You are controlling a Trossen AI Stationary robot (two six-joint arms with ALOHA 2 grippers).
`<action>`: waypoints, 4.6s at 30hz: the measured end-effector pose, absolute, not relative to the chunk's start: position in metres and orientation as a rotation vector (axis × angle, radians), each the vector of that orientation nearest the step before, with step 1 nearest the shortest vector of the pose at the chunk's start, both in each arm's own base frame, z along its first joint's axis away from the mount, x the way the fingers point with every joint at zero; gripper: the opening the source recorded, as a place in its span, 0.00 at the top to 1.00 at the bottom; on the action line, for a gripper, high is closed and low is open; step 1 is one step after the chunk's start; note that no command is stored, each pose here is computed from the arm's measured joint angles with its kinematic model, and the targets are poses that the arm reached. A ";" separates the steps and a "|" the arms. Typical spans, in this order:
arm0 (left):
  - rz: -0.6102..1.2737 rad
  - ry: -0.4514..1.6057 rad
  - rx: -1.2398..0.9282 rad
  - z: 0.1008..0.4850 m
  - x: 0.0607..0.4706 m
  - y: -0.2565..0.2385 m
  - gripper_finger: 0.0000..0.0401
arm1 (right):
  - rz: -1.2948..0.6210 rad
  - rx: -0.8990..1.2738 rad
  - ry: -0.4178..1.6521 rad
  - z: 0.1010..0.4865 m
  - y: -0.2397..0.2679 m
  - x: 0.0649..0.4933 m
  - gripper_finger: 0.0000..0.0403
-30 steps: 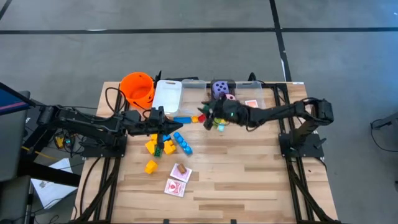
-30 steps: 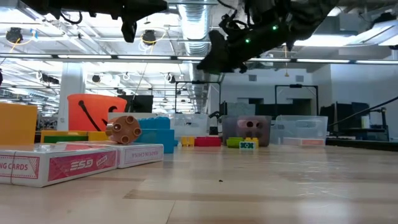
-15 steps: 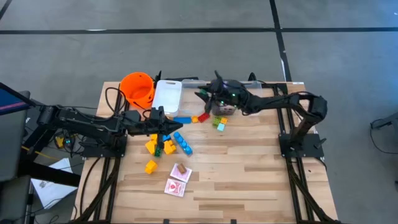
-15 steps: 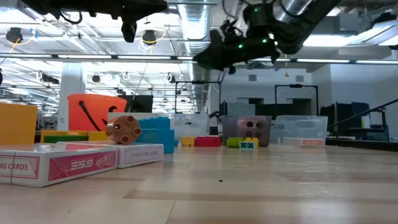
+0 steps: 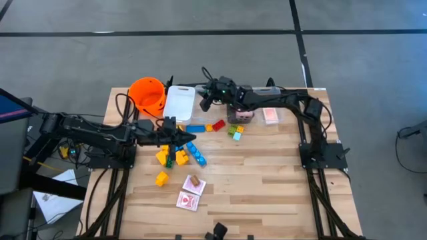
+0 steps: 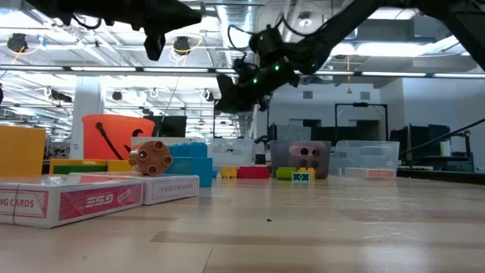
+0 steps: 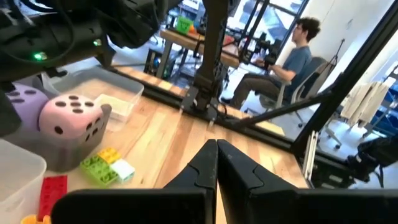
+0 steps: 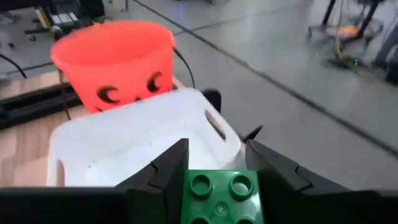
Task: Pick & Place Toys
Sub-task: Put the small green game piece into the left transparent bin, then put the small light green game piece into the left transparent bin
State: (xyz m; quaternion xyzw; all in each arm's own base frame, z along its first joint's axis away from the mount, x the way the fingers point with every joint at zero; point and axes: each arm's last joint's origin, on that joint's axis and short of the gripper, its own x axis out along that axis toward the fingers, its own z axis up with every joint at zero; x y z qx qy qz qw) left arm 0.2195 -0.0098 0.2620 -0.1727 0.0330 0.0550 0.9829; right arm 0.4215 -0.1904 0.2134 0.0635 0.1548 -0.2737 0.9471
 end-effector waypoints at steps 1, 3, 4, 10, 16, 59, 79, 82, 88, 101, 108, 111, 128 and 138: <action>0.109 0.073 -0.347 0.261 0.219 -0.010 1.00 | -0.560 0.139 0.307 0.212 -0.192 0.423 0.63; 0.109 0.075 -0.346 0.261 0.219 -0.010 1.00 | -0.566 0.159 0.304 0.211 -0.194 0.422 0.62; 0.109 0.075 -0.346 0.261 0.219 -0.010 1.00 | -0.567 0.171 0.300 0.211 -0.194 0.422 0.62; 0.109 0.074 -0.346 0.261 0.219 -0.010 1.00 | -0.562 0.174 0.323 0.209 -0.191 0.423 0.57; 0.110 0.079 -0.345 0.261 0.219 -0.010 1.00 | -0.541 0.145 0.339 0.208 -0.184 0.425 0.45; 0.168 0.132 -0.222 0.255 0.220 -0.008 0.99 | -0.468 -0.060 0.730 0.128 0.096 0.361 0.38; 0.237 0.083 -0.224 0.225 0.261 -0.005 0.64 | -0.671 -0.167 0.852 0.117 0.099 0.333 0.38; 0.247 0.118 -0.225 0.219 0.263 -0.003 0.63 | -0.775 -0.197 0.884 0.118 0.090 0.323 0.38; 0.249 0.129 -0.242 0.216 0.263 -0.004 0.64 | -0.962 -0.175 0.933 0.133 0.071 0.302 0.38; 0.237 0.138 -0.316 0.215 0.263 -0.004 0.64 | -0.729 -0.303 1.012 0.161 0.088 0.292 0.38; 0.192 0.125 -0.324 0.217 0.264 -0.006 0.64 | -0.431 -0.293 0.961 0.164 0.096 0.319 0.38; 0.191 0.123 -0.325 0.217 0.264 -0.006 0.64 | -0.363 -0.286 0.981 0.164 0.090 0.324 0.38; 0.095 0.149 -0.336 0.216 0.264 -0.008 0.64 | -0.289 -0.193 1.246 0.179 0.057 0.299 0.38; 0.084 0.153 -0.396 0.216 0.264 -0.009 0.63 | -0.301 -0.103 1.004 0.246 0.049 0.247 0.38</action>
